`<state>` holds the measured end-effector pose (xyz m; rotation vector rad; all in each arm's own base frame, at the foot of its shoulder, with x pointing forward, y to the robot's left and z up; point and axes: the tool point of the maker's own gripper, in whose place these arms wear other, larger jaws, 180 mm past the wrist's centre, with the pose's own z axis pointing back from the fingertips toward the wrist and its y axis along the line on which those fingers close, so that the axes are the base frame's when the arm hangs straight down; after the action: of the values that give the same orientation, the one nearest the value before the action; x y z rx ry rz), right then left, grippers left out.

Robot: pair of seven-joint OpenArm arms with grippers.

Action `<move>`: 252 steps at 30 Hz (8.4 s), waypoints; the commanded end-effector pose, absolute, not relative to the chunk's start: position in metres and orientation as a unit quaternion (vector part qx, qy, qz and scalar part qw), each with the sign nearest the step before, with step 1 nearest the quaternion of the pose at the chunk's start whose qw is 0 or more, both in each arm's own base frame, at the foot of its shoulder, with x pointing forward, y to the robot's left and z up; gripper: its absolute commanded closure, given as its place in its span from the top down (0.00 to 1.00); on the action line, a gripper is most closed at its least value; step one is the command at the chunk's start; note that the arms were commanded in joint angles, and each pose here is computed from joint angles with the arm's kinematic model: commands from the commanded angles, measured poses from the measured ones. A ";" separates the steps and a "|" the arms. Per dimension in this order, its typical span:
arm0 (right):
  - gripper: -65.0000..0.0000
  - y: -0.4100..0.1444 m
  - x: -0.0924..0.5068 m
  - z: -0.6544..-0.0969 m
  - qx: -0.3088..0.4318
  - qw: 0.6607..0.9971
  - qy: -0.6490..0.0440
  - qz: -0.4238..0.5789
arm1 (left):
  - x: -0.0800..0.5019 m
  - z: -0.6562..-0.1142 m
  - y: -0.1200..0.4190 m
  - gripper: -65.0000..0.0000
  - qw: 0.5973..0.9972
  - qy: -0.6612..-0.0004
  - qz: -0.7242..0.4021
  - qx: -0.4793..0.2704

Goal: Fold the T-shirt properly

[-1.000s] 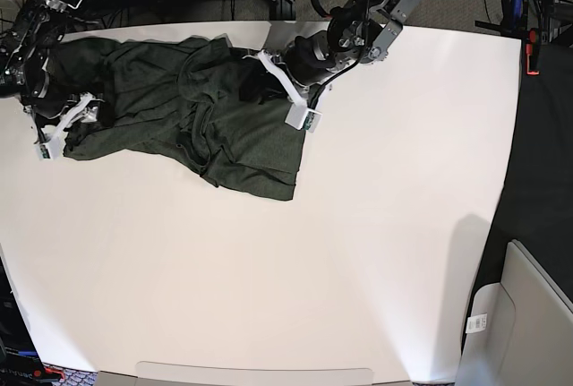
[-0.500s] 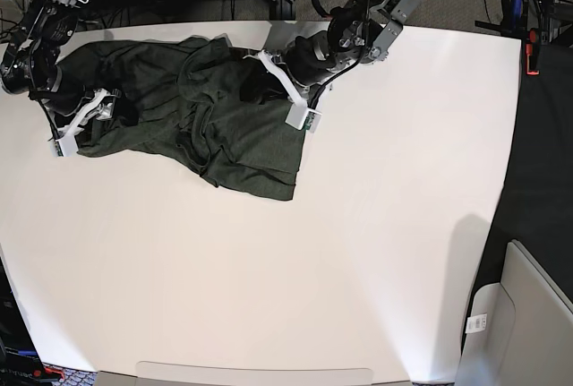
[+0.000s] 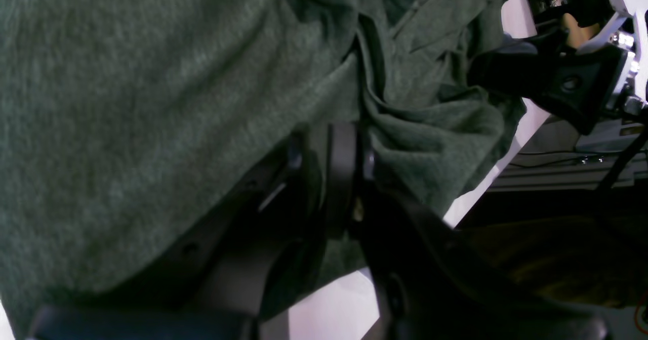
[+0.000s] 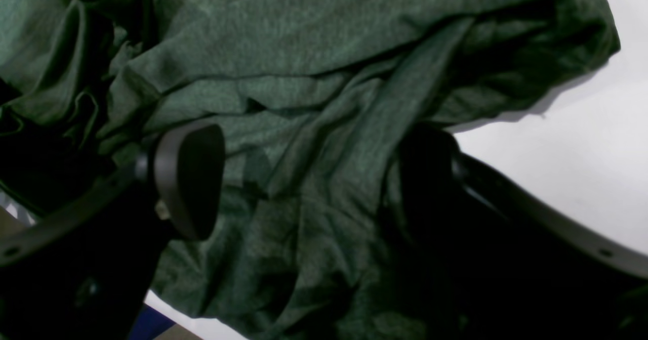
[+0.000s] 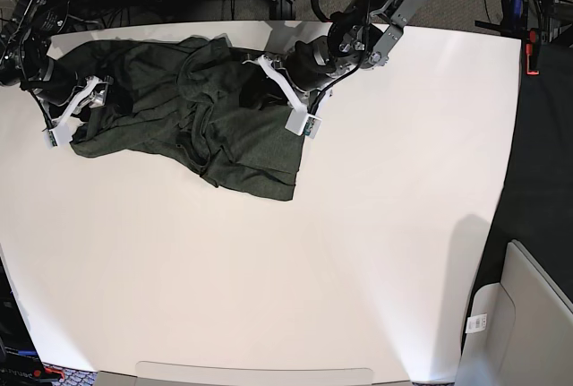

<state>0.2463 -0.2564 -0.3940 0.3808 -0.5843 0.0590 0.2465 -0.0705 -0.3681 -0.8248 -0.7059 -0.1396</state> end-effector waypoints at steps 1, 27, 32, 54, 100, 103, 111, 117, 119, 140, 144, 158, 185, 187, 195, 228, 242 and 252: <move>0.81 -0.262 0.213 -0.420 0.157 0.967 -0.196 0.029 | 0.253 -0.355 -0.074 0.09 0.841 -0.352 -0.067 -0.404; 0.07 -0.217 0.259 -0.388 0.273 0.913 -0.303 -0.014 | 0.267 -0.357 -0.053 0.09 0.845 -0.367 -0.040 -0.387; 0.07 -0.205 0.274 -0.364 0.312 0.886 -0.344 -0.010 | 0.267 -0.358 -0.052 0.09 0.846 -0.366 -0.040 -0.386; 0.08 -0.089 0.295 -0.306 0.409 0.818 -0.379 0.139 | 0.269 -0.402 -0.006 0.09 0.880 -0.338 0.007 -0.334; 0.09 0.047 0.312 -0.334 0.459 0.818 -0.282 0.201 | 0.285 -0.370 0.085 0.09 0.861 -0.415 0.095 -0.277; 0.25 0.054 0.311 -0.339 0.444 0.823 -0.278 0.219 | 0.279 -0.374 0.085 0.09 0.863 -0.411 0.097 -0.277; 0.43 0.078 0.306 -0.331 0.451 0.807 -0.283 0.254 | 0.273 -0.379 0.085 0.09 0.867 -0.403 0.100 -0.276; 0.43 0.116 0.297 -0.300 0.477 0.763 -0.306 0.310 | 0.269 -0.383 0.116 0.09 0.868 -0.409 0.133 -0.248; 0.43 0.122 0.292 -0.289 0.486 0.751 -0.311 0.323 | 0.271 -0.379 0.123 0.09 0.866 -0.415 0.137 -0.243; 0.42 -0.020 0.305 -0.294 0.394 0.800 -0.383 0.241 | 0.270 -0.377 0.145 0.09 0.864 -0.424 0.156 -0.223; 0.42 -0.039 0.301 -0.300 0.370 0.813 -0.377 0.246 | 0.269 -0.378 0.142 0.09 0.864 -0.422 0.154 -0.226; 0.42 0.053 0.255 -0.325 0.377 0.787 -0.293 0.390 | 0.270 -0.378 0.144 0.09 0.864 -0.422 0.158 -0.224; 0.37 0.080 0.271 -0.300 0.386 0.750 -0.287 0.454 | 0.269 -0.339 0.133 0.09 0.845 -0.460 0.132 -0.238; 0.37 0.062 0.291 -0.289 0.370 0.758 -0.315 0.435 | 0.268 -0.324 0.125 0.09 0.838 -0.472 0.120 -0.248; 0.37 -0.001 0.335 -0.272 0.327 0.788 -0.372 0.366 | 0.239 -0.325 0.076 0.09 0.858 -0.414 0.068 -0.296; 0.37 -0.052 0.332 -0.295 0.291 0.825 -0.357 0.327 | 0.242 -0.325 0.035 0.29 0.871 -0.365 0.093 -0.314; 0.37 -0.049 0.334 -0.295 0.301 0.824 -0.362 0.315 | 0.239 -0.320 0.008 0.29 0.869 -0.357 0.061 -0.337; 0.37 -0.054 0.336 -0.294 0.299 0.825 -0.367 0.308 | 0.247 -0.324 0.013 0.29 0.874 -0.368 0.049 -0.314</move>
<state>0.3270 -0.0527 -0.3101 0.6305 -0.7193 0.6484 0.2428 0.0145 -0.3326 -0.6420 -0.7363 0.1058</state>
